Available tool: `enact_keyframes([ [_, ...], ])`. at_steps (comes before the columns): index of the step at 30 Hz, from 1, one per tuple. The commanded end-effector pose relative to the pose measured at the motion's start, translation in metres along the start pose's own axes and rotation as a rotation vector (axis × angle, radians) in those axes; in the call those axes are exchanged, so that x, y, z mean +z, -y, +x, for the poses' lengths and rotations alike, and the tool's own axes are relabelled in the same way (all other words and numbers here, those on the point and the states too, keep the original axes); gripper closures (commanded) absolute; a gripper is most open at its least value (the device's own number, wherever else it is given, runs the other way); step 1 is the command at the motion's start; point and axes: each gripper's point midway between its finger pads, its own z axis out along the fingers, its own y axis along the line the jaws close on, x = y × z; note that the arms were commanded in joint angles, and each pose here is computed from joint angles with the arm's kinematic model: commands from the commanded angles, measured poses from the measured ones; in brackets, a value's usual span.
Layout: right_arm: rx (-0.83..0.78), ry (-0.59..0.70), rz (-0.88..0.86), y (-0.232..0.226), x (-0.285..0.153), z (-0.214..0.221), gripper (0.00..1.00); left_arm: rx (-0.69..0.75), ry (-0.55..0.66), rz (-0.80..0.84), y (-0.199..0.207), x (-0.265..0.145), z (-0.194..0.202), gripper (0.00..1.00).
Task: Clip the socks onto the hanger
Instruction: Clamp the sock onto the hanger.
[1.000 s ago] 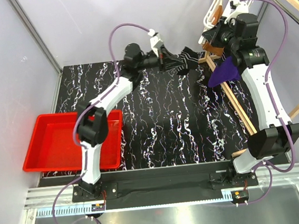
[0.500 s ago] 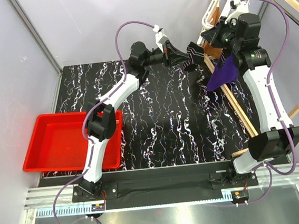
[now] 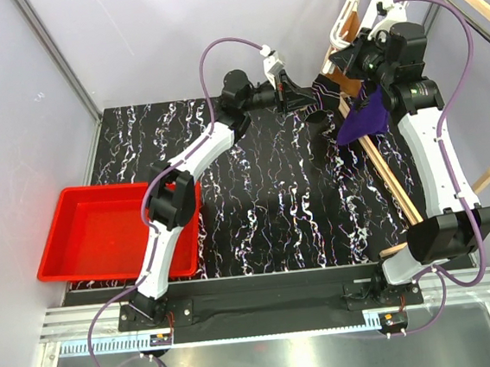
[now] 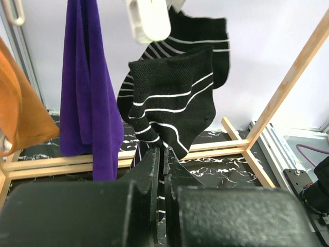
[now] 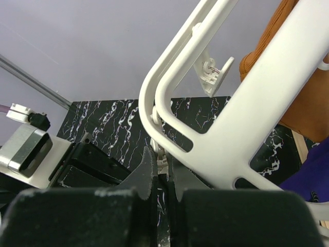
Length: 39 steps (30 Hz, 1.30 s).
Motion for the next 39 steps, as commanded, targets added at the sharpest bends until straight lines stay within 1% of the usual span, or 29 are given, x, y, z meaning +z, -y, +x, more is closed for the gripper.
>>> enact_keyframes([
  [1,0.004,-0.044,-0.064,-0.015,-0.010,0.008,1.00,0.091,0.058,-0.005,0.003,0.004,-0.032,1.00],
  [8,0.004,-0.047,-0.060,-0.014,-0.009,0.010,1.00,0.086,0.103,-0.022,0.003,0.006,-0.043,1.00],
  [26,0.002,-0.054,-0.068,-0.015,-0.009,0.012,1.00,0.086,0.133,-0.048,0.004,0.010,-0.056,1.00],
  [31,-0.001,-0.056,-0.060,-0.013,-0.009,0.013,1.00,0.094,0.162,-0.034,0.012,0.009,-0.065,1.00],
  [37,0.000,-0.057,-0.054,-0.012,-0.009,0.013,1.00,0.090,0.168,-0.027,0.014,0.009,-0.067,1.00],
  [39,-0.001,-0.056,-0.048,-0.011,-0.009,0.013,0.96,0.092,0.172,-0.028,0.013,0.009,-0.069,1.00],
])
